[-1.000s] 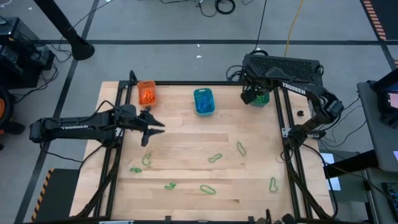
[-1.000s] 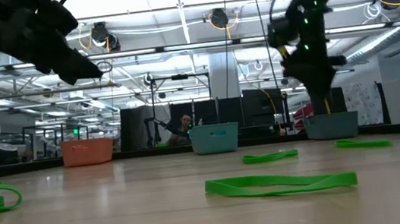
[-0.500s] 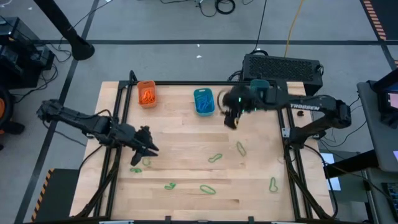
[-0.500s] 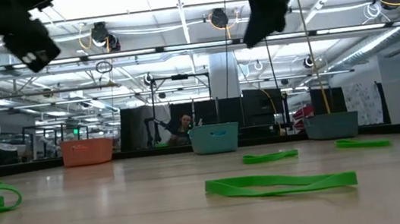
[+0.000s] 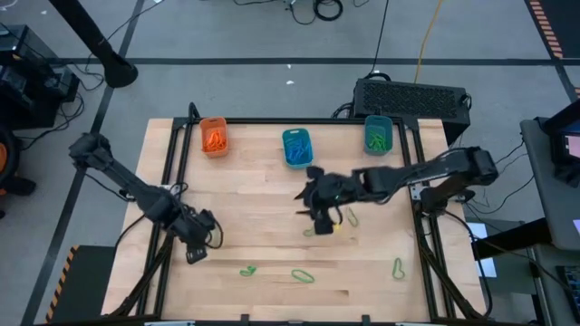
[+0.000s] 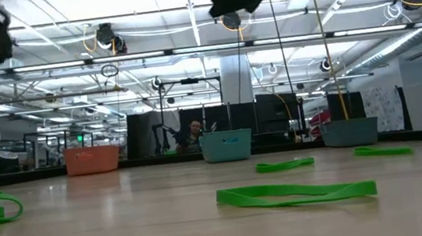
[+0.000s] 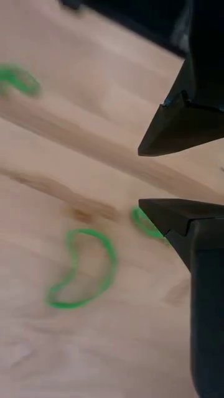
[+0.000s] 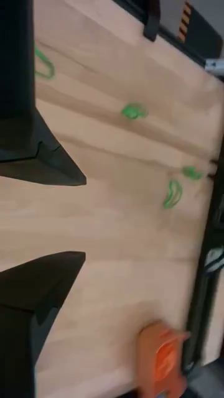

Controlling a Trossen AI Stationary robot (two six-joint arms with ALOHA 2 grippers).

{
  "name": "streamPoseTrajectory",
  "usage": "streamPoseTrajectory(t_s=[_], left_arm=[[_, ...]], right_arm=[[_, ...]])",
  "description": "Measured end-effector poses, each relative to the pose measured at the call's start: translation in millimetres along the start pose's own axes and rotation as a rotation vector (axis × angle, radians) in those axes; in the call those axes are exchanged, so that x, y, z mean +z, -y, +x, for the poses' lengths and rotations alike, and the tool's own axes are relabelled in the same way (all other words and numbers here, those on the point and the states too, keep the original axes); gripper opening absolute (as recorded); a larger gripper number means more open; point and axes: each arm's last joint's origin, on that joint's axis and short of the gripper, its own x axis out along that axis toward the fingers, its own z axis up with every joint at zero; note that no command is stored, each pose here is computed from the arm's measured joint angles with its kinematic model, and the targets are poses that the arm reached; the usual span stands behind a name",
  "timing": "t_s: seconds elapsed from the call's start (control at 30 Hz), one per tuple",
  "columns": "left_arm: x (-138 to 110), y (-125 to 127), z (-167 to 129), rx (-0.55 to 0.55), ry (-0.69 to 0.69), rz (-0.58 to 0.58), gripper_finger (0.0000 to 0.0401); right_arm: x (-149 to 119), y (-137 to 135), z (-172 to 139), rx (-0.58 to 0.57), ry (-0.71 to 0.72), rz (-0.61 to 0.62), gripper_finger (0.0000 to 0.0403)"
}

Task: Sort rubber bands into baskets
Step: Put the green rubber band into the dark blue bin

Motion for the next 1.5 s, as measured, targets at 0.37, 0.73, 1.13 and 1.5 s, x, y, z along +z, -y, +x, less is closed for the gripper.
streamPoseTrajectory(t_s=[0.37,0.73,1.13,1.5], left_arm=[[-8,6,38,0.157,-0.148,0.022,0.0127],[-8,5,67,0.287,-0.238,0.118,0.0128],[-8,5,74,0.292,-0.265,0.169,0.0034],[2,19,53,0.227,-0.074,0.240,0.0004]], right_arm=[[-12,-50,84,0.077,0.120,-0.229,0.0175],[-19,-54,95,0.081,0.105,-0.247,0.0175],[-19,-54,95,0.081,0.104,-0.247,0.0175],[-15,-51,92,0.138,0.137,-0.271,0.0175]])
